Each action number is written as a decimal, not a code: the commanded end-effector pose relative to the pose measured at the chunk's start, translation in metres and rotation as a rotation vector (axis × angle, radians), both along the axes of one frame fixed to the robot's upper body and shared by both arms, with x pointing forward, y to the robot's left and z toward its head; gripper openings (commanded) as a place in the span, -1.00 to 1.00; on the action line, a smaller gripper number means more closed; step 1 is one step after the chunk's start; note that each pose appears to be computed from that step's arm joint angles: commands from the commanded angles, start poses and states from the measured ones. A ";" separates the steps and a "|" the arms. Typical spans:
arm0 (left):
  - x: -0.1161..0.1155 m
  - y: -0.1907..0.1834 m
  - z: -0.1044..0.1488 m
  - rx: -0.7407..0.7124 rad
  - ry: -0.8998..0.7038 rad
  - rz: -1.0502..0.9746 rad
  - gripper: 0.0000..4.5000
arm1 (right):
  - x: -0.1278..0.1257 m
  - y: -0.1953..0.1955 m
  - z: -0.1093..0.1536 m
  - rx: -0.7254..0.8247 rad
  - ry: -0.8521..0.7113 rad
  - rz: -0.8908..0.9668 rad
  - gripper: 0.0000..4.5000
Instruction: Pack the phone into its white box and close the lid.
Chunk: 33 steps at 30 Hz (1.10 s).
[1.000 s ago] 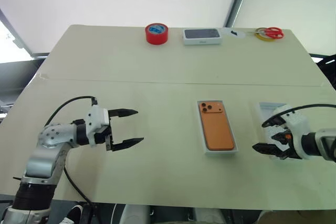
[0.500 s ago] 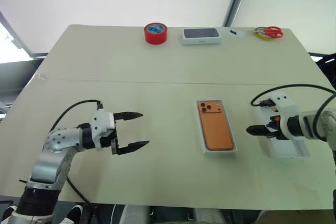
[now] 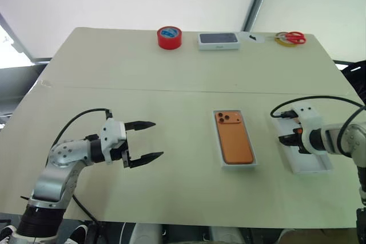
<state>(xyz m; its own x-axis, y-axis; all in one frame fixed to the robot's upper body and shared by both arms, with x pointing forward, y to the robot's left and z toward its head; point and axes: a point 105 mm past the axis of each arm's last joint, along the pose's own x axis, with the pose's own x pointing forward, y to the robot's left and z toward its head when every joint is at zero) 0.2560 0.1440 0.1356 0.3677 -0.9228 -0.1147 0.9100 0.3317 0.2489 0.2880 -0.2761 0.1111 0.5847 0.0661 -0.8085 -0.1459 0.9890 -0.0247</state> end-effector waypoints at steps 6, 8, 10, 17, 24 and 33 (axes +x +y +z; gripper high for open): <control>0.004 -0.003 0.012 -0.067 0.031 -0.015 -0.53 | 0.045 0.030 0.053 0.169 -0.263 -0.031 -1.00; 0.008 -0.005 0.014 -0.084 0.034 -0.004 -0.99 | 0.056 0.050 0.069 0.234 -0.362 0.033 -1.00; 0.011 -0.008 0.015 -0.104 0.041 0.003 -0.99 | 0.064 0.073 0.084 0.322 -0.450 0.092 -1.00; 0.020 -0.023 0.019 -0.169 0.033 0.036 -0.99 | 0.063 0.154 0.113 0.670 -0.627 0.278 -1.00; 0.014 -0.029 0.022 -0.197 0.040 0.041 -0.99 | 0.001 0.194 0.104 1.050 -0.488 0.479 -1.00; 0.008 -0.041 0.025 -0.235 0.057 0.025 -0.99 | -0.054 0.196 0.076 1.299 -0.176 0.506 -1.00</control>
<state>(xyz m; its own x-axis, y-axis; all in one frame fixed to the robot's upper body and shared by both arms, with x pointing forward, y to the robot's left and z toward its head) 0.2700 0.1082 0.1500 0.4174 -0.9073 0.0511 0.9034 0.4204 0.0847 0.2423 -0.0840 0.1847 0.4054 0.9131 0.0447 -0.5780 0.2182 0.7863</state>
